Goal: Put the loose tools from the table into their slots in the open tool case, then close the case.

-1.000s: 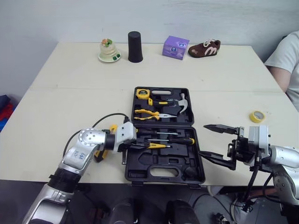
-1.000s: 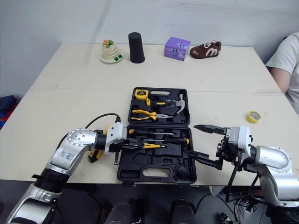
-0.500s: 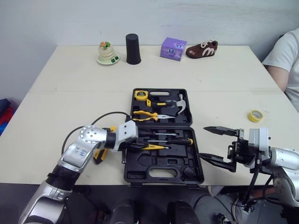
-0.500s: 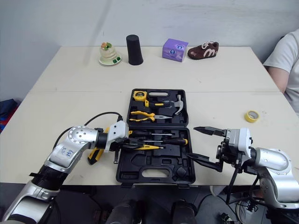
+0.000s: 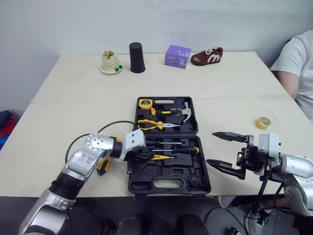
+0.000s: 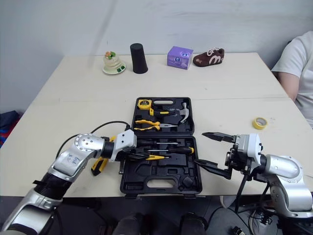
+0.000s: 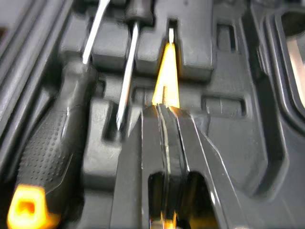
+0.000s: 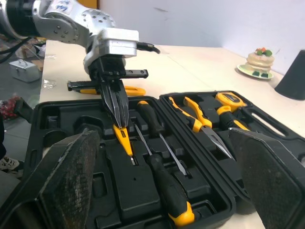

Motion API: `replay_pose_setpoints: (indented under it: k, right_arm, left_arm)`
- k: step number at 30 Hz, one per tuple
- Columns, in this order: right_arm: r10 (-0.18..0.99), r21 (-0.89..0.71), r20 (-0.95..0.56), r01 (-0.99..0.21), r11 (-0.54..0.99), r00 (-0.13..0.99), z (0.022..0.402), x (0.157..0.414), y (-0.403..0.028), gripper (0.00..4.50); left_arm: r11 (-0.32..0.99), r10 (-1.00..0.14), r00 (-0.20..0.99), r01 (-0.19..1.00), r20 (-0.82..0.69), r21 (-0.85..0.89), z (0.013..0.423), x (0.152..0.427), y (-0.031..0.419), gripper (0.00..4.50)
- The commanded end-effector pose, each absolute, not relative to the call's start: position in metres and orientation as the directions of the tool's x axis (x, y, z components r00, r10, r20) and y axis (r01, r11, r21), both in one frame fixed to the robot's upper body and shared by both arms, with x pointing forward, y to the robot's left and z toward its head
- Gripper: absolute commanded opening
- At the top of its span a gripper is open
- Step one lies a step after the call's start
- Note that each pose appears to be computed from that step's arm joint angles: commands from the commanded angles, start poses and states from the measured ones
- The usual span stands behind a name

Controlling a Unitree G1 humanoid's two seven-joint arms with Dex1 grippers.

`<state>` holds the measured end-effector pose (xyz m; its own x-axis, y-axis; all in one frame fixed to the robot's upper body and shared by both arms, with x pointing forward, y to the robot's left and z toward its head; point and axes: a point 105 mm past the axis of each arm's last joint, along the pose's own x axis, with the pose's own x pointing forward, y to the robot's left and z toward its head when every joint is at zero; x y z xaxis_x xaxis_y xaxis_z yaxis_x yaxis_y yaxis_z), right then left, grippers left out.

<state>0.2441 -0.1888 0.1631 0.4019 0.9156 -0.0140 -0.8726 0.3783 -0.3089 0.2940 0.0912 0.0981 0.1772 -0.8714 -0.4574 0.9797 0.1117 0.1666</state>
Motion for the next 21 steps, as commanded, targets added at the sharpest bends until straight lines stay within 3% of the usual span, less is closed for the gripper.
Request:
replay_pose_setpoints:
  k: [1, 5, 7, 9, 11, 15, 17, 19, 21]
  right_arm:
    - [0.883, -0.366, -0.022, -0.826, 0.429, 0.469, 0.175, 0.243, -0.216, 4.5]
    - [0.819, -0.396, -0.054, -0.765, 0.508, 0.571, 0.174, 0.243, -0.252, 4.5]
    - [0.75, -0.415, -0.07, -0.703, 0.578, 0.658, 0.172, 0.243, -0.282, 4.5]
    - [0.688, -0.413, -0.107, -0.662, 0.625, 0.717, 0.166, 0.241, -0.304, 4.5]
    - [0.606, -0.45, -0.062, -0.564, 0.693, 0.793, 0.168, 0.241, -0.326, 4.5]
    - [0.394, -0.491, -0.084, -0.382, 0.783, 0.915, 0.155, 0.227, -0.384, 4.5]
    - [0.307, -0.499, -0.076, -0.303, 0.812, 0.949, 0.151, 0.221, -0.404, 4.5]
    - [0.234, -0.511, -0.048, -0.226, 0.829, 0.971, 0.151, 0.216, -0.419, 4.5]
    - [0.125, -0.521, -0.043, -0.129, 0.844, 0.991, 0.144, 0.202, -0.439, 4.5]
  left_arm:
    - [0.122, -0.898, 0.205, 0.966, -0.39, 0.226, 0.116, 0.293, 0.1, 0.04]
    - [0.206, -0.923, 0.292, 0.926, -0.253, 0.315, 0.158, 0.297, 0.118, 0.04]
    - [0.299, -0.921, 0.36, 0.897, -0.146, 0.325, 0.182, 0.295, 0.143, 0.64]
    - [0.402, -0.876, 0.463, 0.856, -0.134, 0.326, 0.183, 0.298, 0.171, 1.32]
    - [0.512, -0.801, 0.579, 0.796, -0.155, 0.323, 0.177, 0.301, 0.205, 2.12]
    - [0.775, -0.515, 0.851, 0.514, -0.105, 0.367, 0.179, 0.298, 0.284, 3.71]
    - [0.828, -0.4, 0.91, 0.41, -0.109, 0.383, 0.177, 0.292, 0.311, 4.42]
    - [0.863, -0.318, 0.943, 0.33, -0.096, 0.382, 0.175, 0.284, 0.332, 4.42]
    - [0.894, -0.143, 0.983, 0.18, -0.119, 0.411, 0.167, 0.262, 0.374, 4.42]
